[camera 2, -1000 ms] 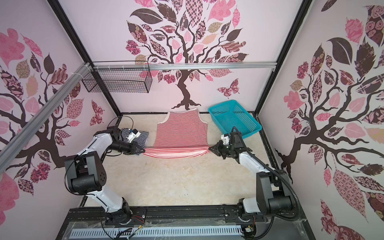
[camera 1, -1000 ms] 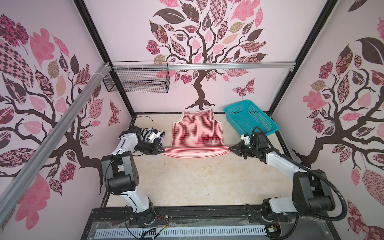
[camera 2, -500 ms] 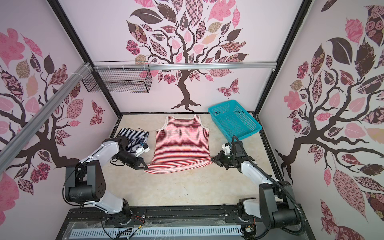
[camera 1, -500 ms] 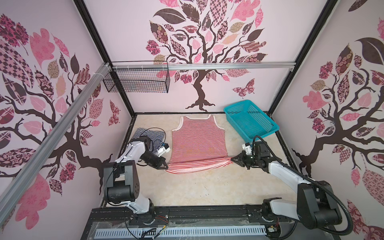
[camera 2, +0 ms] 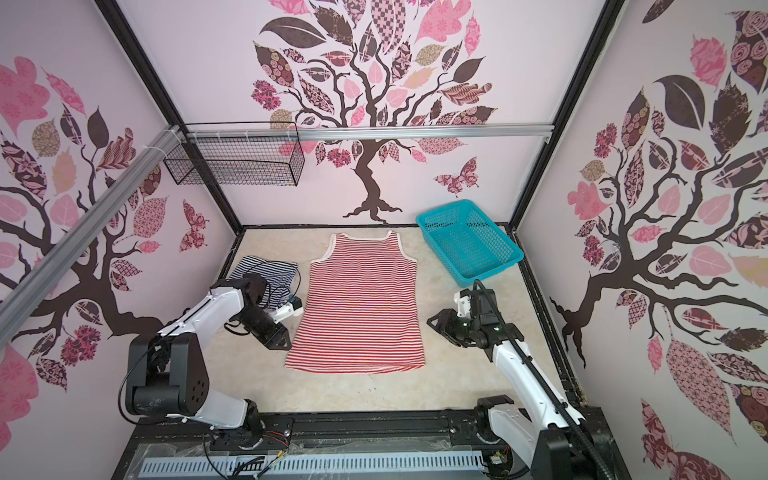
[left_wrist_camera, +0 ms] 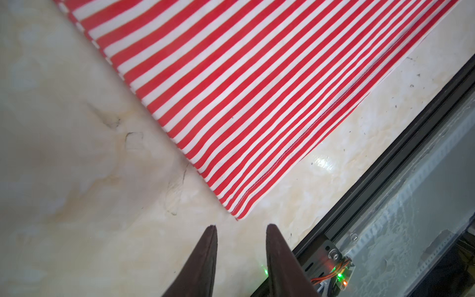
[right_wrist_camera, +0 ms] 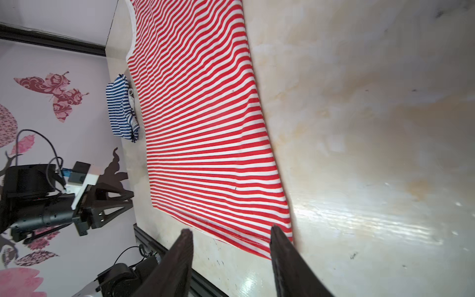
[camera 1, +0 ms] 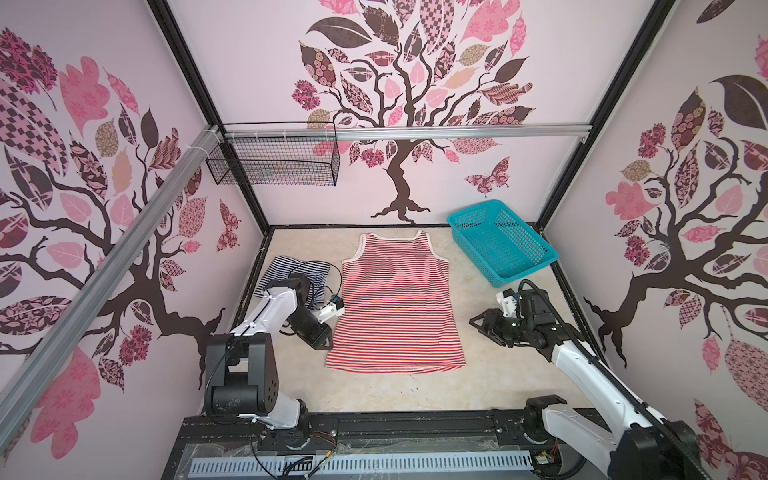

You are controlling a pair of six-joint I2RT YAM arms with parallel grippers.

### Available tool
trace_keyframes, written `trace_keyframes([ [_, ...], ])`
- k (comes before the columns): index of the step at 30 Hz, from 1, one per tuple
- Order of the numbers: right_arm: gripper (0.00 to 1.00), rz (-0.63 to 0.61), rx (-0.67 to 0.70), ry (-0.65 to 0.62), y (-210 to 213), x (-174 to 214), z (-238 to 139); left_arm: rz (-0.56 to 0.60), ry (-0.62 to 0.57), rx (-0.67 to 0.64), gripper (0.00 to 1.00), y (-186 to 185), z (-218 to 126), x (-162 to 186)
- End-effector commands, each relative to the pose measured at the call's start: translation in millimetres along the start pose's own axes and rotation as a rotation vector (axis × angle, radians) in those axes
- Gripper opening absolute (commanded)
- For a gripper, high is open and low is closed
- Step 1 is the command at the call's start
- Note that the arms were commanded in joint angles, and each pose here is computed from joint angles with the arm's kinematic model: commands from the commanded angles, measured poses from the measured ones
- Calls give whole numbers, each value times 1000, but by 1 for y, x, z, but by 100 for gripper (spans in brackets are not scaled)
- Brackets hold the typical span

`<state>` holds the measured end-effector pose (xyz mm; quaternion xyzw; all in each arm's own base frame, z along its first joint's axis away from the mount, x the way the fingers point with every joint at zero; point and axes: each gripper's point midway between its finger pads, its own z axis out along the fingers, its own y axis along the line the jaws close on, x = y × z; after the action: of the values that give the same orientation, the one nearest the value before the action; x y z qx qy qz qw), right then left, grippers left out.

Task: Fold and stack the tank tops
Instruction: 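Lay the red top flat on the table with both grippers, pulling it toward the robot, then open both grippers and move them to the hem of the flattened red top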

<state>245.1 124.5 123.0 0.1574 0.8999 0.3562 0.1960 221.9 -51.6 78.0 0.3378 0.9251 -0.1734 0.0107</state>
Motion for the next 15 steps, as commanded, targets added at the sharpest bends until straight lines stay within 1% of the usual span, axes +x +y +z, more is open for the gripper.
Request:
trace_keyframes([
  [1,50,-60,63,11,11,10,-4,5,-83,-100,36,17,-25,-21],
  [2,49,-71,63,28,13,16,0,-7,-117,-109,37,20,-28,-30],
  [3,48,-75,46,43,17,23,5,-13,-159,-88,37,17,-30,-41],
  [5,44,-64,-6,70,22,35,18,3,-186,-49,37,9,-29,-58],
  [7,38,-64,-3,100,21,47,34,23,-181,-68,37,9,-17,-79],
  [10,32,-78,10,139,23,59,55,50,-187,-151,36,22,-5,-112],
  [13,27,-63,24,151,17,63,73,60,-150,-169,35,30,7,-132],
  [15,25,-59,49,162,11,65,80,55,-124,-172,34,37,16,-137],
])
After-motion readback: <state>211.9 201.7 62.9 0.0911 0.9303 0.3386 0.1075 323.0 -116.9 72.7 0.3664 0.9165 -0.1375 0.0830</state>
